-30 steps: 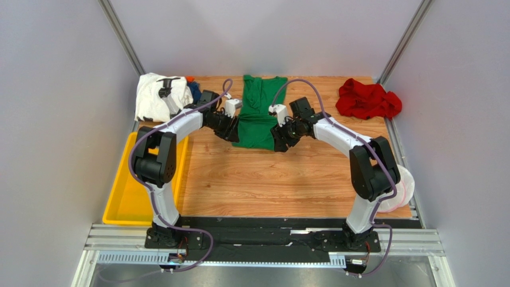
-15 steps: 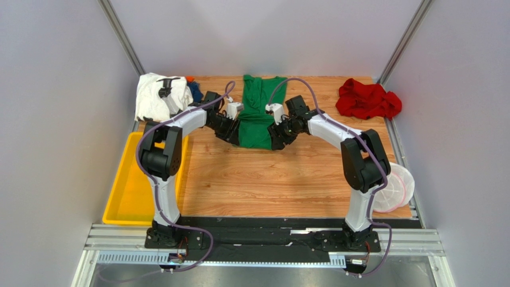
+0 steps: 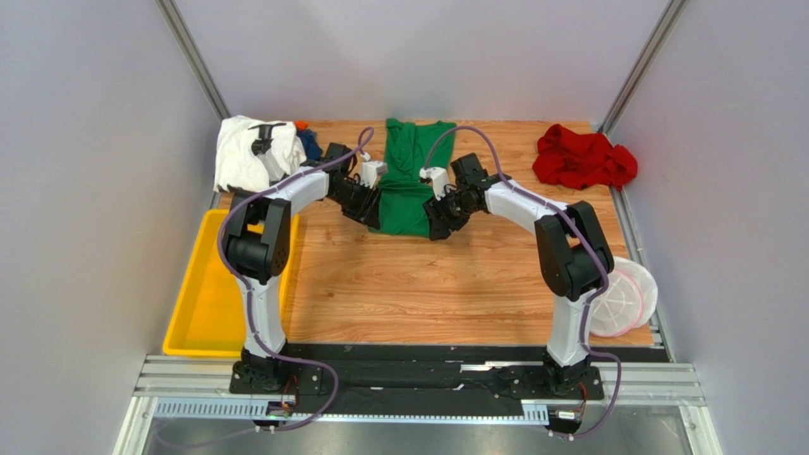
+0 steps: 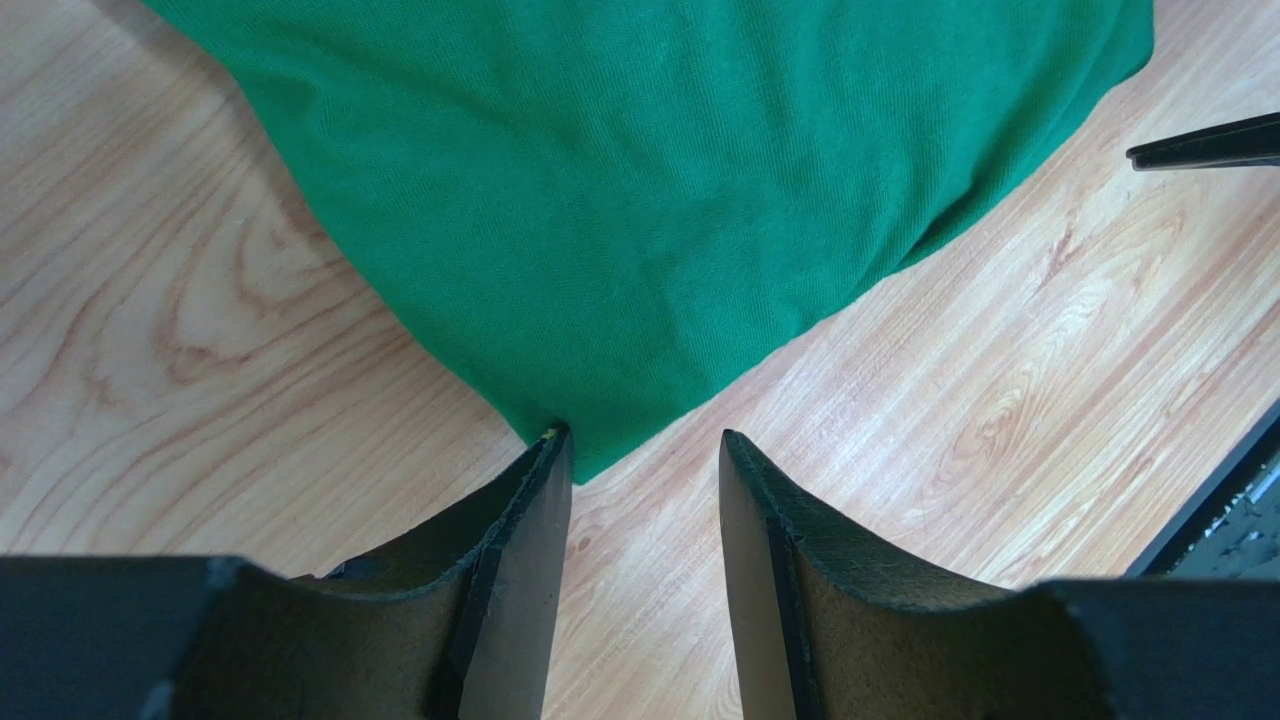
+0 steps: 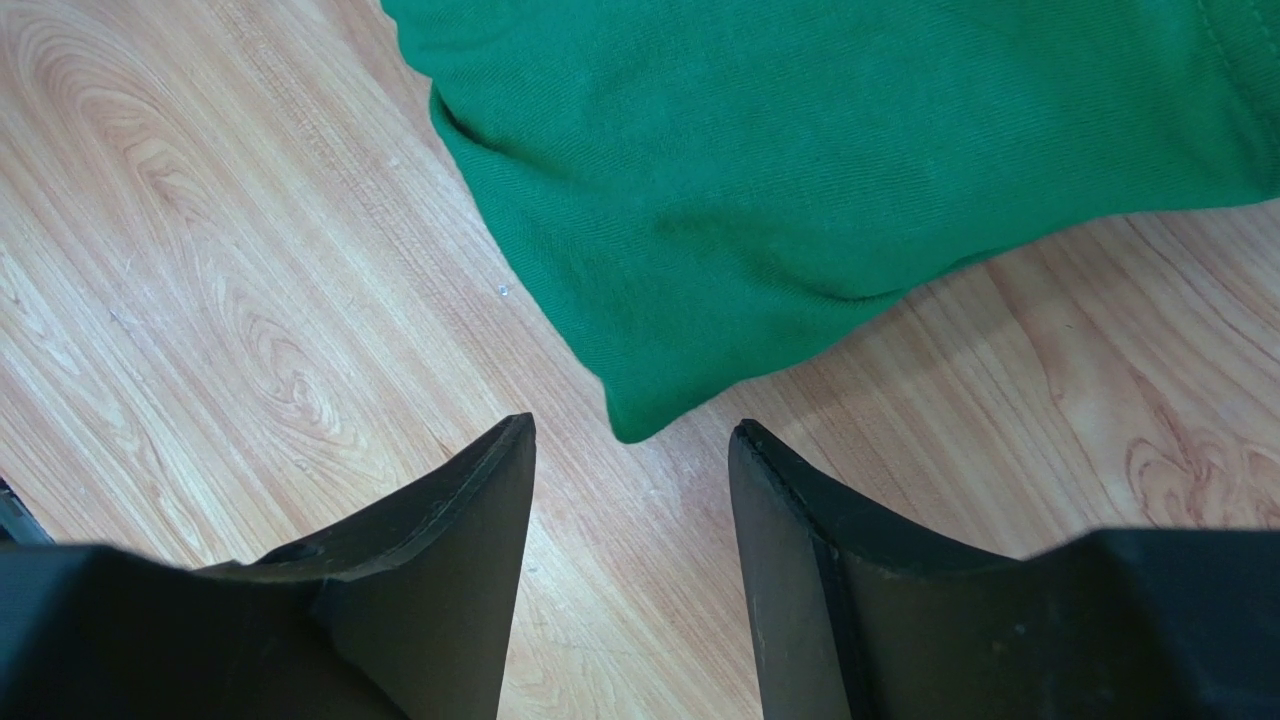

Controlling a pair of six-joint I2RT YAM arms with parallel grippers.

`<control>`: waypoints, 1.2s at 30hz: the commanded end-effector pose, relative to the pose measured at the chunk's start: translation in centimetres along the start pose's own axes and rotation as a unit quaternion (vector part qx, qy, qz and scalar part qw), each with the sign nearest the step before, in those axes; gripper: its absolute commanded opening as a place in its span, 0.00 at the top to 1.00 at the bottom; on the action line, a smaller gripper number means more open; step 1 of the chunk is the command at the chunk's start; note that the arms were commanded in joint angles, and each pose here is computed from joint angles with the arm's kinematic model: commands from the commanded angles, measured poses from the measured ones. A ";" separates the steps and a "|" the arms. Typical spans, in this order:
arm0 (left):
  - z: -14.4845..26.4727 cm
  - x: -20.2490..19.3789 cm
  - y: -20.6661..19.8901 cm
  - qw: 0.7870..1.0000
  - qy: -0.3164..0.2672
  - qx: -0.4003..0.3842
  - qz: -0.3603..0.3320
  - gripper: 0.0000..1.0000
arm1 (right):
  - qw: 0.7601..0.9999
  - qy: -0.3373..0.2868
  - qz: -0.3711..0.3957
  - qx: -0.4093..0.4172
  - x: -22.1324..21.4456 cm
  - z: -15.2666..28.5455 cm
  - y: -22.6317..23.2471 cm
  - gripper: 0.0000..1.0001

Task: Fold and stack the t-shirts
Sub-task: Grab one side of the 2/3 rectangular tshirt with both arms

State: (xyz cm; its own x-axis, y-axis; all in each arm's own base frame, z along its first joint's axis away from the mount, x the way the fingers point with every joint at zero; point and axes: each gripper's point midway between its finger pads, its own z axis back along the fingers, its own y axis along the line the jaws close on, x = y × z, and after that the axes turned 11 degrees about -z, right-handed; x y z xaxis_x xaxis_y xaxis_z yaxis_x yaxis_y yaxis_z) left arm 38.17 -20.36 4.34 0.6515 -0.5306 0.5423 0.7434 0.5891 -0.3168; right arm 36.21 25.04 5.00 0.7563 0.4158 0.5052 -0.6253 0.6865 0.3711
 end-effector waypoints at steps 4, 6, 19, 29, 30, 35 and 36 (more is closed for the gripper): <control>1.2 0.6 0.2 1.000 -0.013 0.005 -0.002 0.51 | 1.000 -0.015 0.014 0.014 1.3 0.0 0.5 0.46; 1.3 0.5 0.3 1.000 -0.011 0.005 0.002 0.51 | 1.000 -0.013 0.015 0.015 1.2 0.0 0.6 0.46; 1.0 -0.6 0.7 0.999 0.000 -0.019 0.027 0.51 | 1.000 -0.011 0.012 0.017 1.2 -0.3 0.5 0.46; 0.1 -0.3 0.7 0.998 0.004 -0.039 0.043 0.51 | 1.000 -0.010 0.015 0.021 1.7 -0.6 0.5 0.47; 0.1 -0.3 0.9 0.998 0.004 -0.038 0.044 0.50 | 1.000 -0.009 0.016 0.021 1.7 -0.8 0.5 0.47; -0.1 -0.1 1.0 0.998 0.004 -0.037 0.046 0.46 | 1.000 -0.014 0.017 0.020 2.3 -1.0 0.3 0.46; -0.2 0.1 1.1 0.998 0.003 -0.037 0.046 0.48 | 1.000 -0.016 0.017 0.018 2.4 -0.9 0.2 0.46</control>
State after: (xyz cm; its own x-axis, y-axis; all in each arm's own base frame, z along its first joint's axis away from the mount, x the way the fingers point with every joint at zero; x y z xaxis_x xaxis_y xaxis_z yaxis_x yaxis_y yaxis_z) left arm 38.16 -19.31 3.13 0.7181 -0.4983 0.4857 0.6905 0.5972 -0.4082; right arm 36.97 25.75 4.60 0.7559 0.4188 0.5032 -0.6300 0.6745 0.3850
